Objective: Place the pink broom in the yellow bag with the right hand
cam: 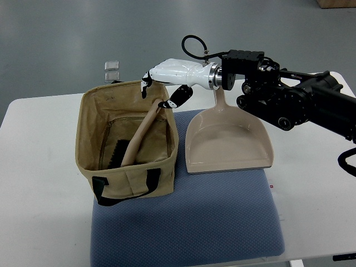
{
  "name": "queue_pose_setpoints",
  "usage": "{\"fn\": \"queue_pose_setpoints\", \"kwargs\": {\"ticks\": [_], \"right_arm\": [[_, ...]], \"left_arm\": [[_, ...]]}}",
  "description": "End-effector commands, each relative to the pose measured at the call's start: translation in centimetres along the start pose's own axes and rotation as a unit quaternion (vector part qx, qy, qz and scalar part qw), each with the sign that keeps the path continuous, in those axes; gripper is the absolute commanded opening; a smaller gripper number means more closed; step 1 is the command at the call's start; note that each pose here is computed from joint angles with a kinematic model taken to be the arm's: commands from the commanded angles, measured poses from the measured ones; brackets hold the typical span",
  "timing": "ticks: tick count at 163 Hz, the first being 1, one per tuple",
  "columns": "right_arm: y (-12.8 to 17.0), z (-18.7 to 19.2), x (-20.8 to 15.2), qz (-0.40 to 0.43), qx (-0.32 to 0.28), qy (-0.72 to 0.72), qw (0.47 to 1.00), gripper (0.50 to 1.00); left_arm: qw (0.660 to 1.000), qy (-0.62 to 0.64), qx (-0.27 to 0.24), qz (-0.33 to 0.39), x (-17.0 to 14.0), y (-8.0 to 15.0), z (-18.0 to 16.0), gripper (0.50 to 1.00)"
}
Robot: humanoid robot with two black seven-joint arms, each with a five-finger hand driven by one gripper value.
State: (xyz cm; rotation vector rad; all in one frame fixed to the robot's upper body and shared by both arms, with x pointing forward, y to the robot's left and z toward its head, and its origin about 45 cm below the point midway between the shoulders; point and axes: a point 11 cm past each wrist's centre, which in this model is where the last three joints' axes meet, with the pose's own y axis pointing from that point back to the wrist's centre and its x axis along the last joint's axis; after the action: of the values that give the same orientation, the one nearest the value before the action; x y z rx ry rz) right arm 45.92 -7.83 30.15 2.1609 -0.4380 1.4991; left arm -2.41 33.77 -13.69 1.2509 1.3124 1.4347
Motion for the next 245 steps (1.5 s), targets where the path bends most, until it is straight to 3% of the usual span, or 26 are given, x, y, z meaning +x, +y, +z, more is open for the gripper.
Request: {"fn": "queue_pose_setpoints", "kwargs": {"ticks": [1,18,54,76,108,118,142,184,245], "right_arm": [[1.2,1.2,2.1,0.039,-0.012,-0.026,0.999,0.746],[2.6,2.3,4.2,0.089,-0.019,-0.076,0.993,0.75],[7.6,7.1,3.3,0.197,-0.053,-0.259,0.944,0.752],[9.9,9.8,0.8,0.255,-0.076,-0.371,0.89,0.823],[13.1,13.2,-2.4,0.326,-0.114,-0.478,0.808,0.862],[14.3,14.2,-4.3,0.35,-0.126,-0.516,0.771,0.903],[16.0,15.1,-6.9,0.394,-0.133,-0.576,0.704,0.923],[15.7,15.0,-8.9,0.45,-0.107,-0.651,0.602,0.93],[14.5,14.2,-10.1,0.449,-0.1,-0.669,0.584,0.93]], "left_arm": [[1.0,0.0,0.001,0.0,0.0,0.0,-0.1,1.0],[1.0,0.0,0.0,0.0,0.0,0.0,0.0,1.0],[1.0,0.0,0.0,0.0,0.0,0.0,0.0,1.0],[1.0,0.0,0.0,0.0,0.0,0.0,0.0,1.0],[1.0,0.0,0.0,0.0,0.0,0.0,0.0,1.0],[1.0,0.0,0.0,0.0,0.0,0.0,0.0,1.0],[1.0,0.0,0.0,0.0,0.0,0.0,0.0,1.0],[1.0,0.0,0.0,0.0,0.0,0.0,0.0,1.0],[1.0,0.0,0.0,0.0,0.0,0.0,0.0,1.0]]}}
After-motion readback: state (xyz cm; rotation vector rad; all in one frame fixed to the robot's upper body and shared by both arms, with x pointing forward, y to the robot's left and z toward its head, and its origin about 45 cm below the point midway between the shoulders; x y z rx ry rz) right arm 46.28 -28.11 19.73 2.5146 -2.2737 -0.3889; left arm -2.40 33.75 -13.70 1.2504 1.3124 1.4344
